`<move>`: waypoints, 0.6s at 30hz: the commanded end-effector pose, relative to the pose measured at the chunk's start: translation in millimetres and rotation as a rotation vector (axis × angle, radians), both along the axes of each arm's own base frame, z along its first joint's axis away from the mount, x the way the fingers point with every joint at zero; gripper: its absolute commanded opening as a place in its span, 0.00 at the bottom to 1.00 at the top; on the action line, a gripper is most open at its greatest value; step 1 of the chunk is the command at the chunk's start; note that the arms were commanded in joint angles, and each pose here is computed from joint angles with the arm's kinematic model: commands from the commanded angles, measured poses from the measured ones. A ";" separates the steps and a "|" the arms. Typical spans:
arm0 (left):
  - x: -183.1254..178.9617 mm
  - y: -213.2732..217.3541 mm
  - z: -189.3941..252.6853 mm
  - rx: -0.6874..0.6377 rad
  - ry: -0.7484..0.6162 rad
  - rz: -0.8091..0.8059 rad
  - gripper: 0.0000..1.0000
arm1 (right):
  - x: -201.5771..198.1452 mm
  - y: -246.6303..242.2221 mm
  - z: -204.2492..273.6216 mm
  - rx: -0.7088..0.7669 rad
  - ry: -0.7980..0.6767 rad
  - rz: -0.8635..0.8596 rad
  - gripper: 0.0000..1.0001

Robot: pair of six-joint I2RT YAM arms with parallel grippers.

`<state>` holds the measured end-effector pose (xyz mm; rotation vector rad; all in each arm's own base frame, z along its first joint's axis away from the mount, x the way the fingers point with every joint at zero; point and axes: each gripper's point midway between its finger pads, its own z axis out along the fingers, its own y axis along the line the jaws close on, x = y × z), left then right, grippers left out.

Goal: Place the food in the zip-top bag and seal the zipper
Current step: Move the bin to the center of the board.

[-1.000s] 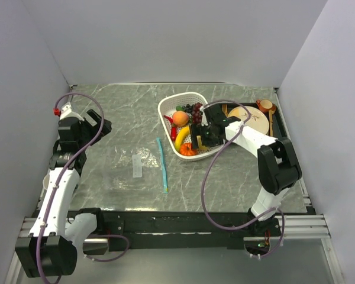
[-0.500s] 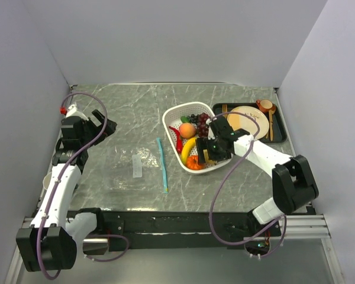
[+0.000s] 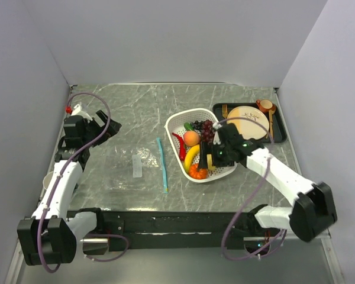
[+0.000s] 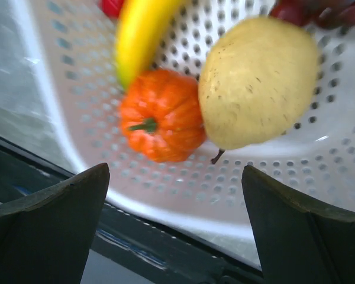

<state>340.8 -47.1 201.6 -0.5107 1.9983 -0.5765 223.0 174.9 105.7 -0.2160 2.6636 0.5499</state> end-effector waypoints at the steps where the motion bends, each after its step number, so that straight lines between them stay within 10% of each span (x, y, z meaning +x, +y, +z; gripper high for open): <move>1: 6.5 -6.1 12.7 -0.005 -0.049 -0.048 0.99 | 52.1 -26.1 101.7 0.039 -0.343 -0.311 1.00; 8: 11.1 -8.7 14.8 0.007 -0.049 -0.078 0.99 | 87.2 -149.0 91.5 -0.089 -0.293 -0.769 1.00; 18: 15.7 -13.8 10.5 -0.002 -0.036 -0.110 0.99 | 104.9 -205.8 8.1 -0.275 -0.079 -0.805 1.00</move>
